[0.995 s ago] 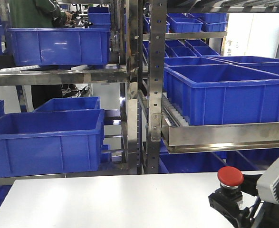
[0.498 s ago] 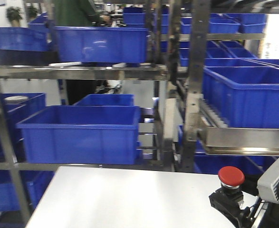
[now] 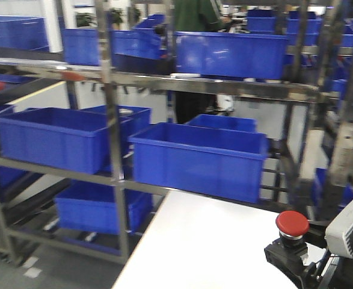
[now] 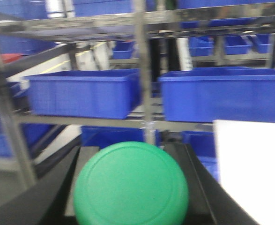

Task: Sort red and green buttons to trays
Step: 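Hold both buttons while the base drives to the green and red trays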

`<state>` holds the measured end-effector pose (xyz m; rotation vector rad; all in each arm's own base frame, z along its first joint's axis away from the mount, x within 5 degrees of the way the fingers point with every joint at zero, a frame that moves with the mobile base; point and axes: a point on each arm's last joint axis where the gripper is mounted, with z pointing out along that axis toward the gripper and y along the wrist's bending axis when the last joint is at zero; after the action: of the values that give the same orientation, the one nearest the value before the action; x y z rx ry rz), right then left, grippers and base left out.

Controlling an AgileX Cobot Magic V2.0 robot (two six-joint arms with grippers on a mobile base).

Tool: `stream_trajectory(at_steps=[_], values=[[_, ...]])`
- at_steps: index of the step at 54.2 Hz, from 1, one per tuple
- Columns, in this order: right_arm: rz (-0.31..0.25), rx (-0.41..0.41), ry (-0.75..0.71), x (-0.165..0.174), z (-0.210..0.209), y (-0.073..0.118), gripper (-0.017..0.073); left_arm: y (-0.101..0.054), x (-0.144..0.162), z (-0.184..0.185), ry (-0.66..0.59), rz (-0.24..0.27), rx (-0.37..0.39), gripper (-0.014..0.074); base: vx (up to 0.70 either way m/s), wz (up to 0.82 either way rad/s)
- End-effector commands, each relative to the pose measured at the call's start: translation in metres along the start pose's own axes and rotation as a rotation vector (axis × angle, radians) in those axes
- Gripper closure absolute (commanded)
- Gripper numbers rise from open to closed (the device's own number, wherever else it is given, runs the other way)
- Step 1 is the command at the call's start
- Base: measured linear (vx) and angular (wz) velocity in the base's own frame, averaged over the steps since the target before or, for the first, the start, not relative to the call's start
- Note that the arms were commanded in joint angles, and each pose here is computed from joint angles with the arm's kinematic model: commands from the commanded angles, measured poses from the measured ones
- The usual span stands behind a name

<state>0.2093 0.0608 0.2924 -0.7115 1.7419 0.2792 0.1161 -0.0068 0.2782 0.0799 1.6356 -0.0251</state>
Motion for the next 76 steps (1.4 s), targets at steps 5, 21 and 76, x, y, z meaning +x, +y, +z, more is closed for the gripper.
stream_trajectory(at_steps=[5,21,76], values=[[0.009,0.006,-0.061,-0.0143,-0.0049,-0.0015,0.0567,-0.0026,-0.0166,-0.0003,-0.104,-0.018,0.031,0.0596,-0.16,0.63],[0.009,0.006,-0.061,-0.0143,-0.0049,-0.0015,0.0567,-0.0026,-0.0166,-0.0003,-0.104,-0.018,0.031,0.0596,-0.16,0.62],[0.009,0.001,-0.064,-0.0145,-0.0049,-0.001,0.0567,-0.0026,-0.0166,-0.0005,-0.105,-0.018,0.031,0.0596,0.04,0.72]])
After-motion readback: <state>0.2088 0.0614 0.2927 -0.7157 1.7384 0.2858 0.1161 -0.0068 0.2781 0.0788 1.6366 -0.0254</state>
